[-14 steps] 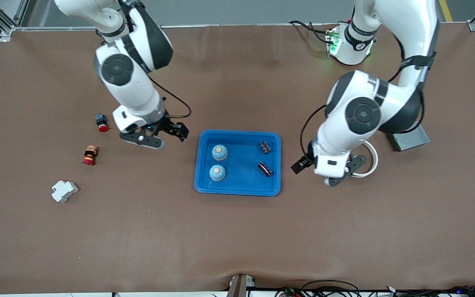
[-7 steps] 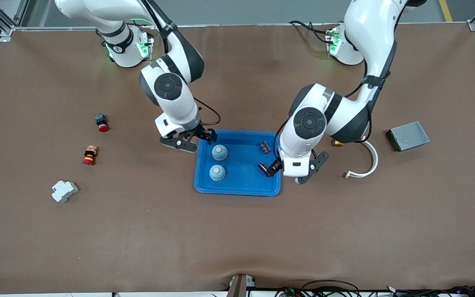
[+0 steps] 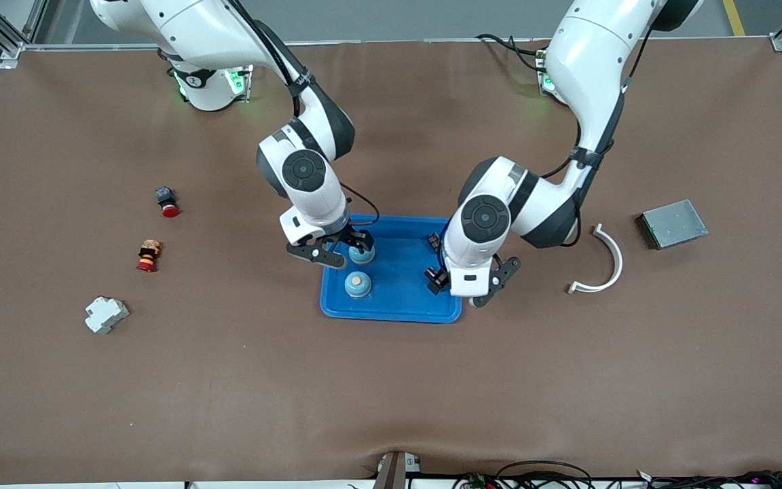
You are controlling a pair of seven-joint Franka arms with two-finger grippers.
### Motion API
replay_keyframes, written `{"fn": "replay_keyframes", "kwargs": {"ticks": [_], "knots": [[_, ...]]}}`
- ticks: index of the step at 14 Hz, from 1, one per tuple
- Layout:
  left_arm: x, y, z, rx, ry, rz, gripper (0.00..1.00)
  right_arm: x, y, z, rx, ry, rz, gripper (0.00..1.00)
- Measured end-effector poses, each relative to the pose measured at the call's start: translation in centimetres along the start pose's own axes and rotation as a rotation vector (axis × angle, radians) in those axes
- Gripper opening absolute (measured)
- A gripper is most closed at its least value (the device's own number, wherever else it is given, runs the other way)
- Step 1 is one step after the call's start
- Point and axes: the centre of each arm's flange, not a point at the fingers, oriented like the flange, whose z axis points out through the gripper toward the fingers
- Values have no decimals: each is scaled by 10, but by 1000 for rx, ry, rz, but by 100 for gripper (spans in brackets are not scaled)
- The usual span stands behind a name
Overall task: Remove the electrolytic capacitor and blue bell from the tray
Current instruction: 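Lower the right gripper to a bell while the left gripper lowers to a capacitor, then close the right gripper on the bell while the left gripper grasps the capacitor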
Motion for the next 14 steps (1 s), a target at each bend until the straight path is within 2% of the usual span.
{"fn": "replay_keyframes", "kwargs": {"ticks": [5,9,14], "knots": [[-25,12,17,-52,8,1,100,-3,-7,25,4,2,6,100],[-32,12,41,-28,2,10,100,-7,-12,47,6,3,10,100],[-27,10,55,-10,3,3,100,-14,-16,49,4,1,1,100]]}}
